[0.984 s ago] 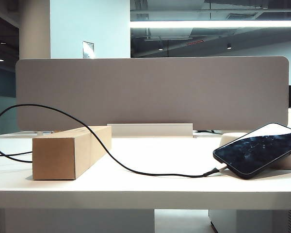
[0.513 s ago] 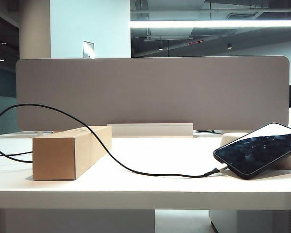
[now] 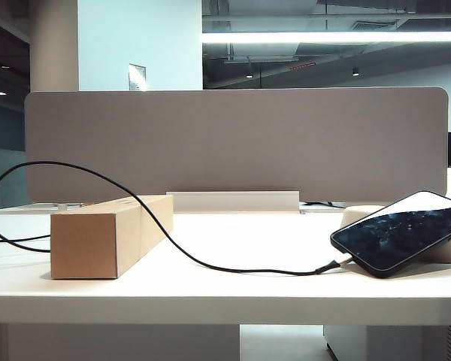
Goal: Pick up the charging cable and the phone, plug the charging cable into the charging port on the phone, and finally place them back on the table.
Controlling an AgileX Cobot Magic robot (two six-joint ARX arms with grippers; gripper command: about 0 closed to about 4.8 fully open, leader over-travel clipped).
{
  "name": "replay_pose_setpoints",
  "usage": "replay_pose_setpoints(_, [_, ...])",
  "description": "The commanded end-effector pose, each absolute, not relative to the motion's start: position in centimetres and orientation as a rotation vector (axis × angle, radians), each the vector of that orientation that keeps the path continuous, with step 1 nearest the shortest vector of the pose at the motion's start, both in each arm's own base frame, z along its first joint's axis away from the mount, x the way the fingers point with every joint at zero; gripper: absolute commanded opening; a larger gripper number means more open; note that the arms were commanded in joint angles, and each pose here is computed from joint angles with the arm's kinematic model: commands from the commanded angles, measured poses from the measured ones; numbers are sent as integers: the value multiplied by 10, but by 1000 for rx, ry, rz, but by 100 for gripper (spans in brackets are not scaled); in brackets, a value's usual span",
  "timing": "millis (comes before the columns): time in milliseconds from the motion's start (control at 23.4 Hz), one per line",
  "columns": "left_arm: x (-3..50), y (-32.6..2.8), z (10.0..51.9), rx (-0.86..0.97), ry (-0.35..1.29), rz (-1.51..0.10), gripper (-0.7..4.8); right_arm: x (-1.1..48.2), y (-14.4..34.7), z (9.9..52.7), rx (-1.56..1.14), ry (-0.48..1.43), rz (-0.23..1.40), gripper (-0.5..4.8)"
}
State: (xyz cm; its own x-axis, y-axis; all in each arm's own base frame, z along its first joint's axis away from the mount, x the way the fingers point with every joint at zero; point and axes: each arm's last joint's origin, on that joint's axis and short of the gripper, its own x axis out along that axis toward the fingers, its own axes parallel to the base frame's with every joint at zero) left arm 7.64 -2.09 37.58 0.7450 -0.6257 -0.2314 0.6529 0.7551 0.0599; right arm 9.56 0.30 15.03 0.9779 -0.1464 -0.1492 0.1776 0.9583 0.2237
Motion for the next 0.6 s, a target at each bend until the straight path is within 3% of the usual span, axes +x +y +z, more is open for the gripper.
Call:
replay_pose_setpoints(43, [74,-21,377,149,179,-693,-6,96,3,149,231,131,-171,-1])
replay_pose_setpoints(599, [87,-18,352,164,208,-583,-6,96,-1,149,235,125,-213,-1])
